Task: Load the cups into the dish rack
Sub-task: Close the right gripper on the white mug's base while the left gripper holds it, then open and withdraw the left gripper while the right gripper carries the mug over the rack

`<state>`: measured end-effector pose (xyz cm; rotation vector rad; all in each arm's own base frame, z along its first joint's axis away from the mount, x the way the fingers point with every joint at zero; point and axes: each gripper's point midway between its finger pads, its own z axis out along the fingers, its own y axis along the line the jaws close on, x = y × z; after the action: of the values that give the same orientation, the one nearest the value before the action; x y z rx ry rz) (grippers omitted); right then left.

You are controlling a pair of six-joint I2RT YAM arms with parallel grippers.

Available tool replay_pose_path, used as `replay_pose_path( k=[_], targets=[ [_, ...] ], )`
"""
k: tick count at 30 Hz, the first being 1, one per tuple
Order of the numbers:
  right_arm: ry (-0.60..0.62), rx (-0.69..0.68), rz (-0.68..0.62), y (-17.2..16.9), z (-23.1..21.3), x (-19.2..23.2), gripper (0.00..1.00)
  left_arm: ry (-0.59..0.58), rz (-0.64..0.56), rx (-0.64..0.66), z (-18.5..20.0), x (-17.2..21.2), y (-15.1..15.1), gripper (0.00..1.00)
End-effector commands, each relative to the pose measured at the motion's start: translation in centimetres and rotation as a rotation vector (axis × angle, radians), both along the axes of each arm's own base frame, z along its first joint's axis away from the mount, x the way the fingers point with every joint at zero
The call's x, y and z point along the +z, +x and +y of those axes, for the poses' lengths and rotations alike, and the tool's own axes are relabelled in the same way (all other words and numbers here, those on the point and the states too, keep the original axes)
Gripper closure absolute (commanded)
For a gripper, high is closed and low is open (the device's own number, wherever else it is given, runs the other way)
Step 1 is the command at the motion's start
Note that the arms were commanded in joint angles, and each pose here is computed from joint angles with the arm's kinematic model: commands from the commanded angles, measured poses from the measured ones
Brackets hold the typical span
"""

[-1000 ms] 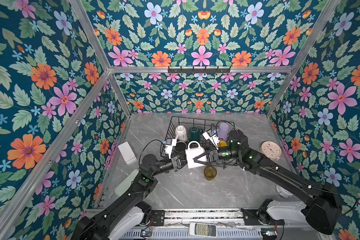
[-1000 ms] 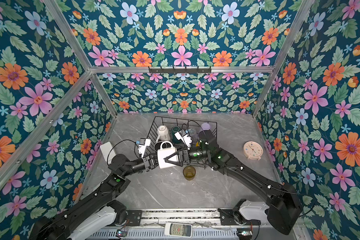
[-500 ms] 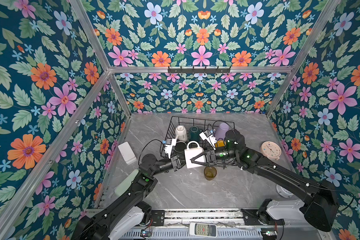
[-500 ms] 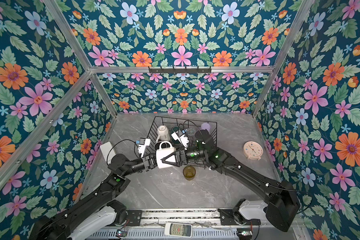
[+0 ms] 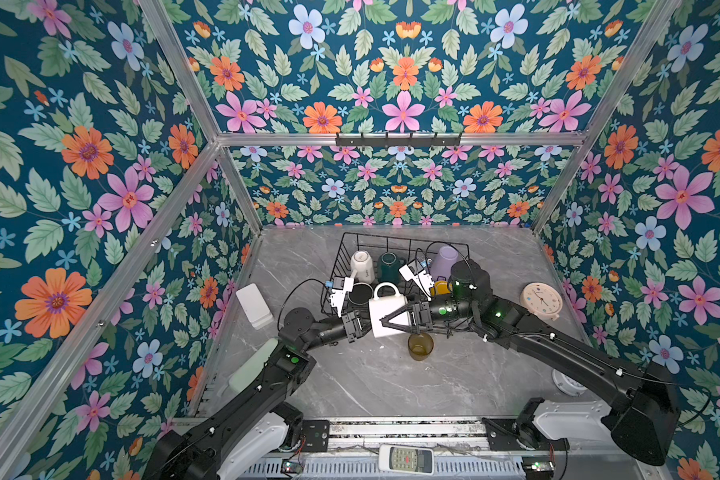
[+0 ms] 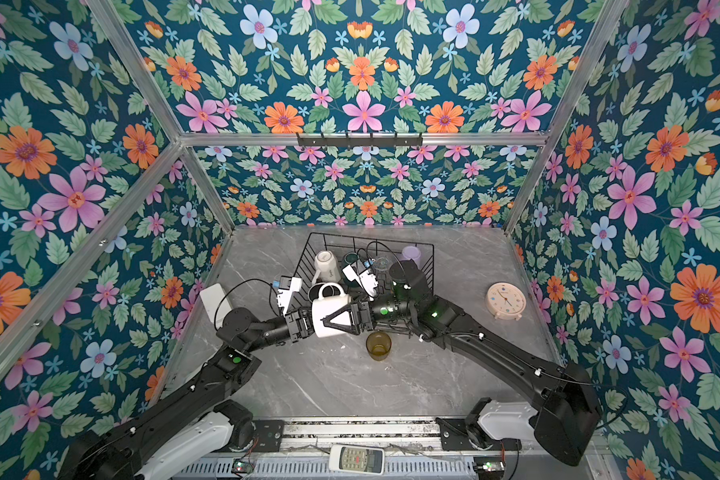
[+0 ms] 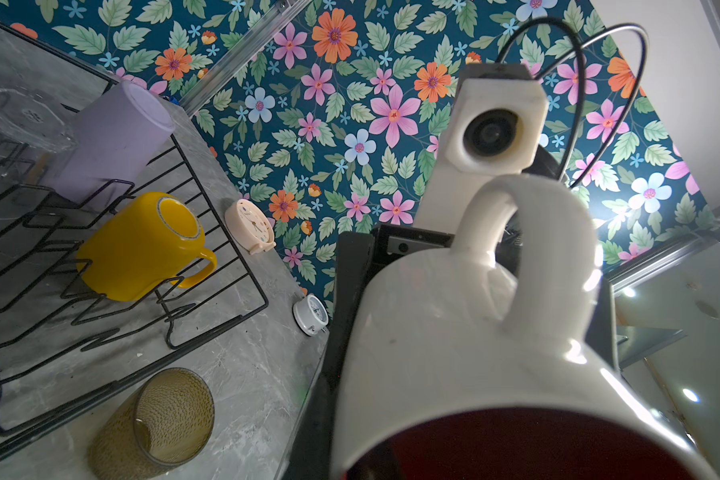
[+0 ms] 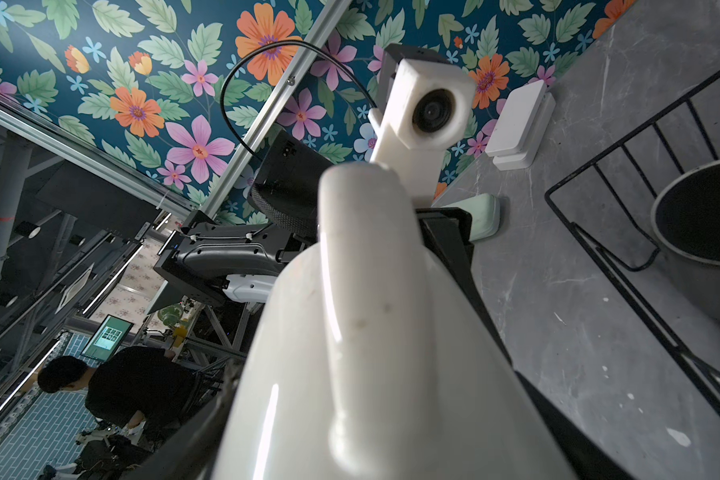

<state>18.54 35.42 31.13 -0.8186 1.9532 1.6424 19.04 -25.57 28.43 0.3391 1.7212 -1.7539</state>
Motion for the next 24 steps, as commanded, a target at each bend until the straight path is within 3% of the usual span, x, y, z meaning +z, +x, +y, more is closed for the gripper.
replay_pose_path(
  k=[1, 2, 8, 11, 15, 18, 20, 24],
  targets=[
    [-0.056, -0.123, -0.022, 2.0, -0.1, -1.3, 0.91, -0.045, -0.072, -0.003, 0.0, 2.0, -0.3, 1.00],
    [-0.054, -0.124, -0.025, 2.1, -0.2, -1.1, 1.00, -0.044, -0.070, -0.002, 0.0, 1.9, -0.3, 1.00],
    [-0.037, -0.145, -0.040, 2.1, -0.5, 0.0, 1.00, -0.037, -0.063, 0.004, 0.1, 1.7, -0.2, 1.00],
    [-0.025, -0.163, -0.051, 2.2, -0.8, 0.8, 1.00, -0.028, -0.056, 0.009, 0.1, 1.5, -0.1, 0.94],
    [-0.014, -0.179, -0.065, 2.1, -1.2, 1.7, 1.00, -0.013, -0.046, 0.023, 0.2, 1.2, 0.0, 0.78],
    [-0.013, -0.192, -0.067, 2.1, -1.7, 2.2, 1.00, -0.003, -0.040, 0.031, 0.3, 1.0, 0.1, 0.49],
    [-0.017, -0.214, -0.069, 2.3, -2.3, 2.4, 1.00, 0.007, -0.039, 0.046, 0.4, 0.8, 0.2, 0.35],
    [-0.038, -0.263, -0.083, 2.4, -4.1, 2.8, 1.00, 0.045, -0.059, 0.117, 1.1, 0.5, 0.8, 0.23]
  ],
)
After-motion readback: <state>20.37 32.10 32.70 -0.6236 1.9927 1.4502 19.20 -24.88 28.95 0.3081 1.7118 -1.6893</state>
